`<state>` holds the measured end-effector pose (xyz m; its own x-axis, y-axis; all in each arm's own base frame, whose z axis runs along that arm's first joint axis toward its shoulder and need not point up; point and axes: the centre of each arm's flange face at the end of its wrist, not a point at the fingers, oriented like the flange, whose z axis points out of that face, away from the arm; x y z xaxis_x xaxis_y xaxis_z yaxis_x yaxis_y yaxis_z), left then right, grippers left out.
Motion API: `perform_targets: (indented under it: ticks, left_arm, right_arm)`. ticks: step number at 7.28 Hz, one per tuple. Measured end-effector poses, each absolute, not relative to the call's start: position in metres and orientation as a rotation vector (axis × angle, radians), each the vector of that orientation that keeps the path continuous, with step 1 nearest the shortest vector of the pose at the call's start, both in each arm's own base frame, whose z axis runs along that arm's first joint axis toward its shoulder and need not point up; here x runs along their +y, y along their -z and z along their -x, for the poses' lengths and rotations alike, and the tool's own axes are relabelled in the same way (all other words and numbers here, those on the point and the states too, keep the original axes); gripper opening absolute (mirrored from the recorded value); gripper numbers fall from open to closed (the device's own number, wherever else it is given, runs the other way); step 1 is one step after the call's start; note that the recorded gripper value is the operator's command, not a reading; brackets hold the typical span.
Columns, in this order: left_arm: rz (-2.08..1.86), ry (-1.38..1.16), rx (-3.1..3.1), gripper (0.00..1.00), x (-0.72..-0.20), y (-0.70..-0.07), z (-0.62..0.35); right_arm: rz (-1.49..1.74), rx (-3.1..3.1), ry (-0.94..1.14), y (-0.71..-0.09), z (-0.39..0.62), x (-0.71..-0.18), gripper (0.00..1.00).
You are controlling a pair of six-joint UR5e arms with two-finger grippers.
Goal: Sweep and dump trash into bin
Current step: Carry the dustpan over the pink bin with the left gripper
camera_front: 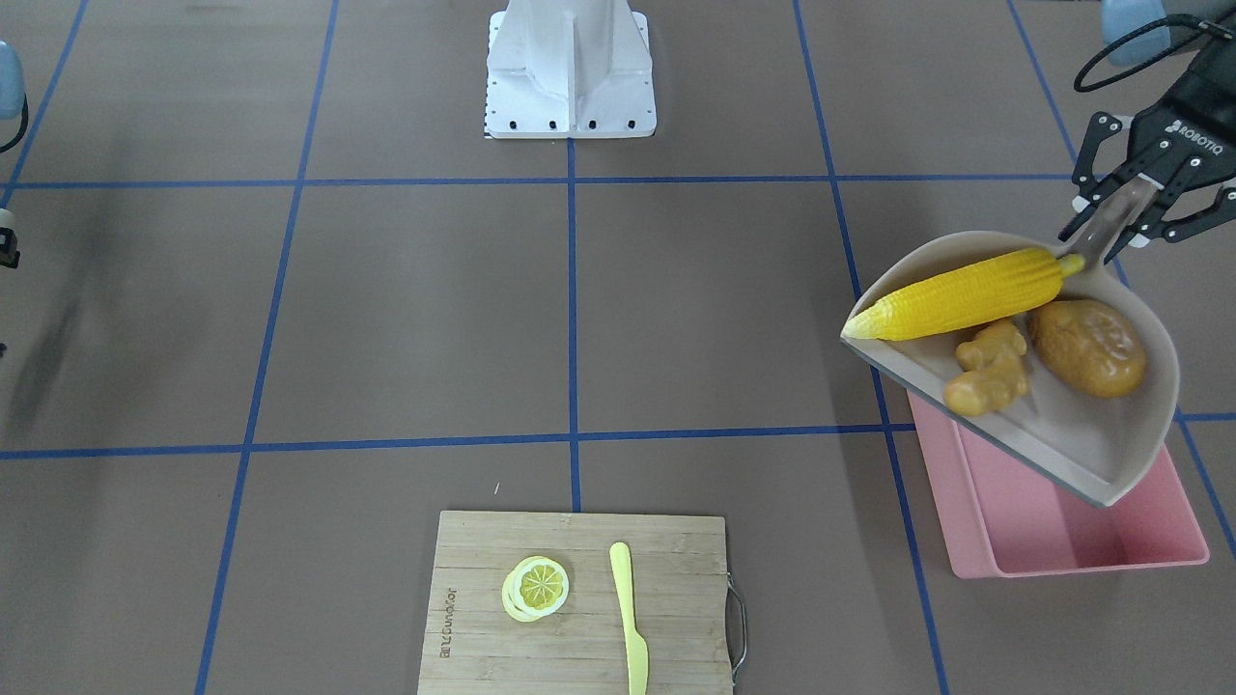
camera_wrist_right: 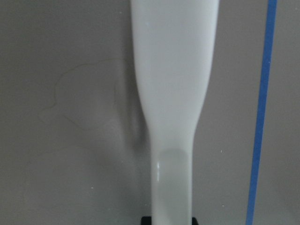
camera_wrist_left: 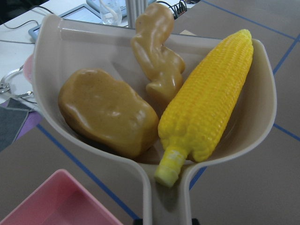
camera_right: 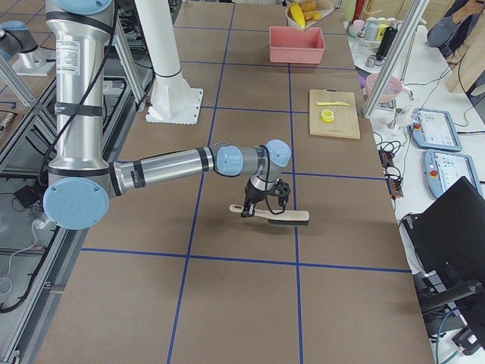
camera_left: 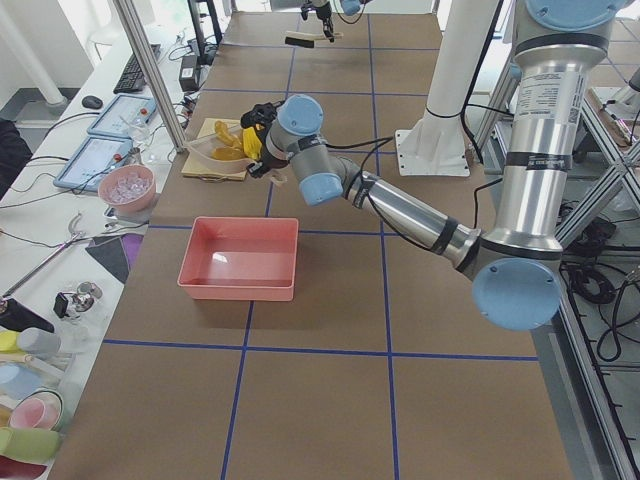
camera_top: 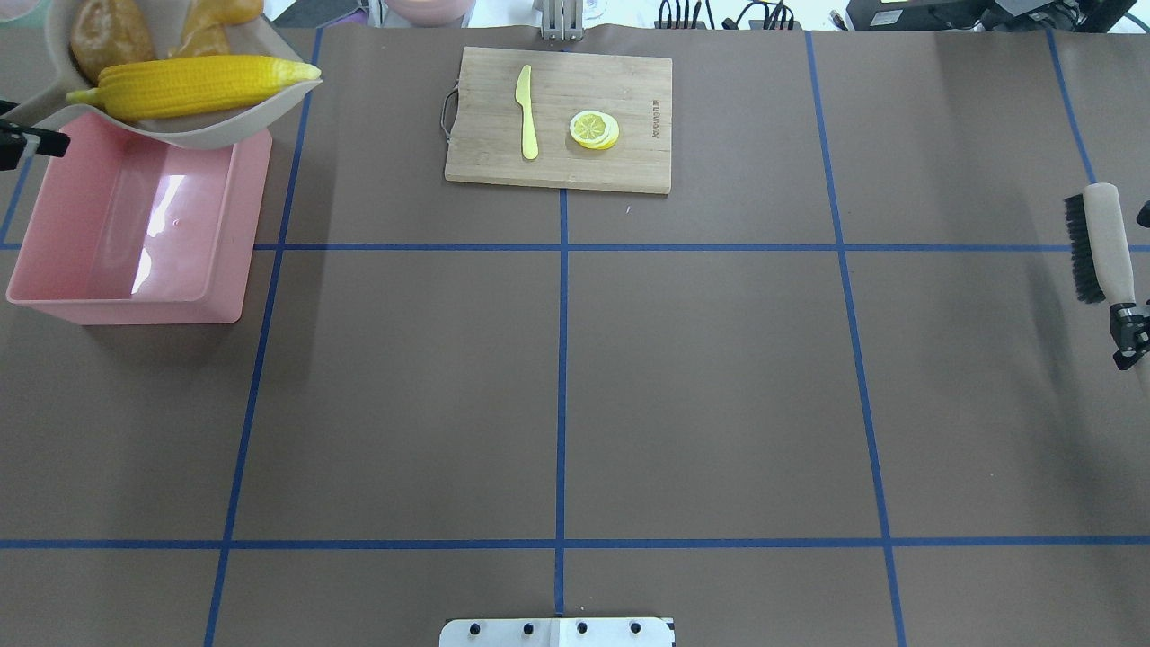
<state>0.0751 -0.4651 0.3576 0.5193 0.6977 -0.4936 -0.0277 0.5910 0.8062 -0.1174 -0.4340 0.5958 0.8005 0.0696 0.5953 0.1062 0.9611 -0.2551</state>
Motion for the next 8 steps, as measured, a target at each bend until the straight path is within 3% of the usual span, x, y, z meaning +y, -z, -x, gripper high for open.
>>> perform_targets:
  ticks: [4, 8]
  left_arm:
    - [-0.724, -0.349, 0.830, 0.00, -0.402, -0.388, -0.024]
    - [-0.517, -0.222, 0.786, 0.00, -0.379, -0.428, -0.004]
  right_arm:
    - [0.320, -0.652, 0.029, -0.621, 0.116, -0.401, 0.00]
    - [0.324, -0.678, 0.101, -0.612, 0.148, -0.401, 0.00]
